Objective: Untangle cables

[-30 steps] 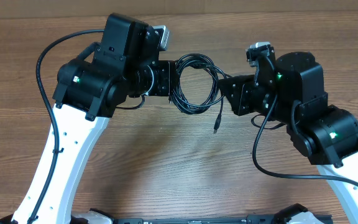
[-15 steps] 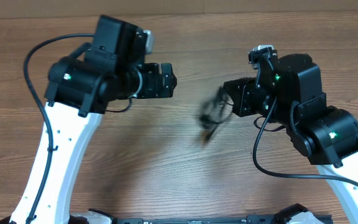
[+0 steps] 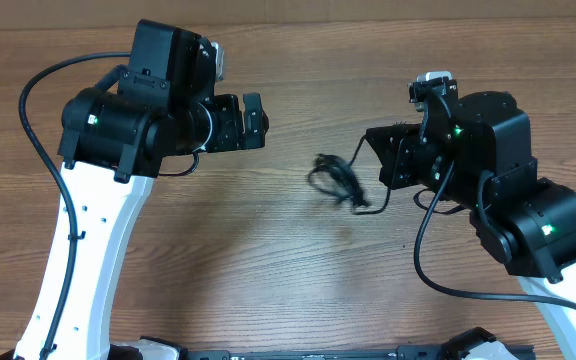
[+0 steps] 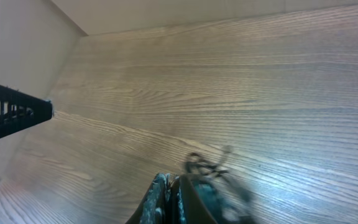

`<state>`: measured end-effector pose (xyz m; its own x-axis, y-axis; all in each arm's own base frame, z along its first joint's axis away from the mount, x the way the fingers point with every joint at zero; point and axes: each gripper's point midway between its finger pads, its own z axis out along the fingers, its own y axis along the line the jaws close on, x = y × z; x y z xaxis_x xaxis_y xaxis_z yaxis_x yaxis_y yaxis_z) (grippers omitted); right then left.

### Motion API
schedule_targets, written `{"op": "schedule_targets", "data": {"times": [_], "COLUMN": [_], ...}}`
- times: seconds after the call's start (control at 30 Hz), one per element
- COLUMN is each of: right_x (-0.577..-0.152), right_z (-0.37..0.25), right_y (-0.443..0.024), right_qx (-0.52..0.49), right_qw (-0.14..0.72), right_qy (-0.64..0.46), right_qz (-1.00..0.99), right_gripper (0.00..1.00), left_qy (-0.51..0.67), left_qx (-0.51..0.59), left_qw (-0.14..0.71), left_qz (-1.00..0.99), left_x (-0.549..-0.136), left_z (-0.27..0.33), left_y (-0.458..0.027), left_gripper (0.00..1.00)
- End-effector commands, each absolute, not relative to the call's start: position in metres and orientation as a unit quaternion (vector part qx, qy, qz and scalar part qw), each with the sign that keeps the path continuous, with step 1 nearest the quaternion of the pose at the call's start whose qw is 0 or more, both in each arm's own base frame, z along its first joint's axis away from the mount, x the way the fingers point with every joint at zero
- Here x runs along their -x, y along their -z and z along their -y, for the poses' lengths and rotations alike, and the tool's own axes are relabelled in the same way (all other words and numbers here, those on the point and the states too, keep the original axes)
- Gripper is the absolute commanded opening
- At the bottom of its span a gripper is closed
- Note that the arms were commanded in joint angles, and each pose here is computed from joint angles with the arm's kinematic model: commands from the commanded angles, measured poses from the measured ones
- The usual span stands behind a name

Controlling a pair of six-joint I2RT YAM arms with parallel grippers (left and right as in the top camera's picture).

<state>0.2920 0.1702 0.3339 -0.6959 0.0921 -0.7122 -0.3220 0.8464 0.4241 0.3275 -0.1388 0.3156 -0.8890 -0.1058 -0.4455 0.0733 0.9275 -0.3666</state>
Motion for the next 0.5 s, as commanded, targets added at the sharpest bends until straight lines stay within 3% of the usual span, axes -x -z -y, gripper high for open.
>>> {"op": "schedule_targets", "data": {"times": [0.0,0.2,0.47], "right_x": [-0.287,-0.277,-0.261], "right_z": [-0.172,-0.163,-0.153], "right_y": [-0.373,-0.421,-0.466], "right_qx": [0.077,0.088,0.079], "right_qw": [0.425,0.466,0.502], "right_qy": [-0.287,-0.284,-0.292], "right_qz": [-0.855,-0.833,-0.811], "right_gripper": [0.04,0.04,0.04], "left_qy": [0.207,0.259,0.394], "left_qx": [-0.033,-0.193,-0.422], "left_qw": [0.250,0.276,0.306], "left_qz": [-0.945,-0.905,-0.757], "left_x": [-0.328,-0.321,-0.274], "left_z": [0.148,0.178,0.226], "left_y": [-0.324,-0.340,-0.375], "left_gripper": [1.00,1.00,1.00]}}
